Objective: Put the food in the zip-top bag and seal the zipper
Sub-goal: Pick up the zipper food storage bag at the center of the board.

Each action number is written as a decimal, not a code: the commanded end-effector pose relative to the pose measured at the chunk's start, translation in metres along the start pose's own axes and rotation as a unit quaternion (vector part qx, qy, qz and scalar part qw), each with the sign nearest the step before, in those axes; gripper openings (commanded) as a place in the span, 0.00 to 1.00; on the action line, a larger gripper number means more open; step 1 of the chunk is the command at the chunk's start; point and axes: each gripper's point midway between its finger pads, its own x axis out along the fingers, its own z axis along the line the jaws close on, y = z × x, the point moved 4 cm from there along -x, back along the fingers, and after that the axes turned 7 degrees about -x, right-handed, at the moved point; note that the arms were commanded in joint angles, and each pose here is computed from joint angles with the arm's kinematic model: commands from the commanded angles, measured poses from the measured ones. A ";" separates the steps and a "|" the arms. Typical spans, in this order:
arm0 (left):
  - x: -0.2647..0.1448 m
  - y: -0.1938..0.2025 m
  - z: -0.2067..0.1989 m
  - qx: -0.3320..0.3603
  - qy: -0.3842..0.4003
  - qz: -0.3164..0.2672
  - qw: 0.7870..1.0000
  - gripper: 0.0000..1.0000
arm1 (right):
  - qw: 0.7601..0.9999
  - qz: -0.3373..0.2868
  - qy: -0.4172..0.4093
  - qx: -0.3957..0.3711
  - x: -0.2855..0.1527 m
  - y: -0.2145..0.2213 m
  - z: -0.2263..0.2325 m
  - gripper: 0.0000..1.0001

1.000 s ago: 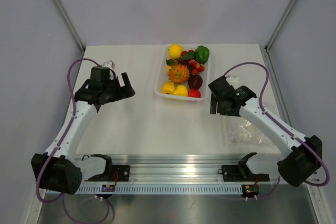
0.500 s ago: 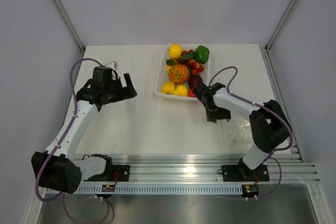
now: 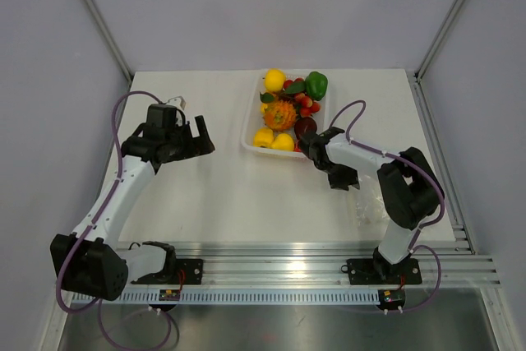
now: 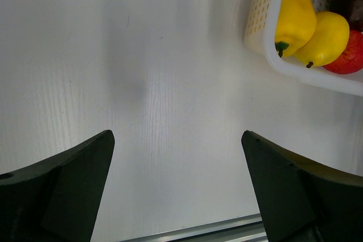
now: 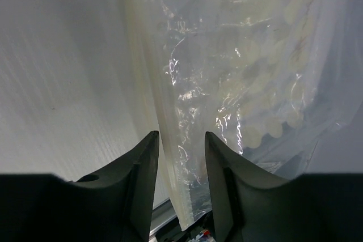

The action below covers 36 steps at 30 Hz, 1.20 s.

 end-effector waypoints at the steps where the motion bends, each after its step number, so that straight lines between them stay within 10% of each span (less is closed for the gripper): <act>1: 0.000 -0.013 -0.010 0.012 0.018 -0.019 1.000 0.99 | 0.999 -0.014 0.026 0.016 -0.007 -0.006 -0.008 0.45; 5: 0.000 -0.013 -0.011 0.013 0.021 -0.018 1.000 0.99 | 0.999 -0.007 0.038 0.013 -0.005 -0.005 -0.008 0.40; 10: -0.001 -0.013 -0.011 0.013 0.024 -0.017 0.999 0.99 | 0.999 -0.017 0.042 0.023 -0.008 -0.006 -0.013 0.00; 19: -0.014 0.002 -0.076 0.084 0.108 0.000 0.991 0.99 | 0.980 -0.150 -0.091 0.095 -0.087 -0.030 -0.052 0.00; 24: -0.019 0.035 -0.157 0.057 0.280 0.055 0.957 0.97 | 0.940 -0.228 -0.209 0.142 -0.136 -0.042 -0.061 0.00; 36: 0.010 0.082 -0.244 0.031 0.341 0.119 0.932 0.88 | 0.908 -0.236 -0.306 0.160 -0.153 -0.038 -0.044 0.00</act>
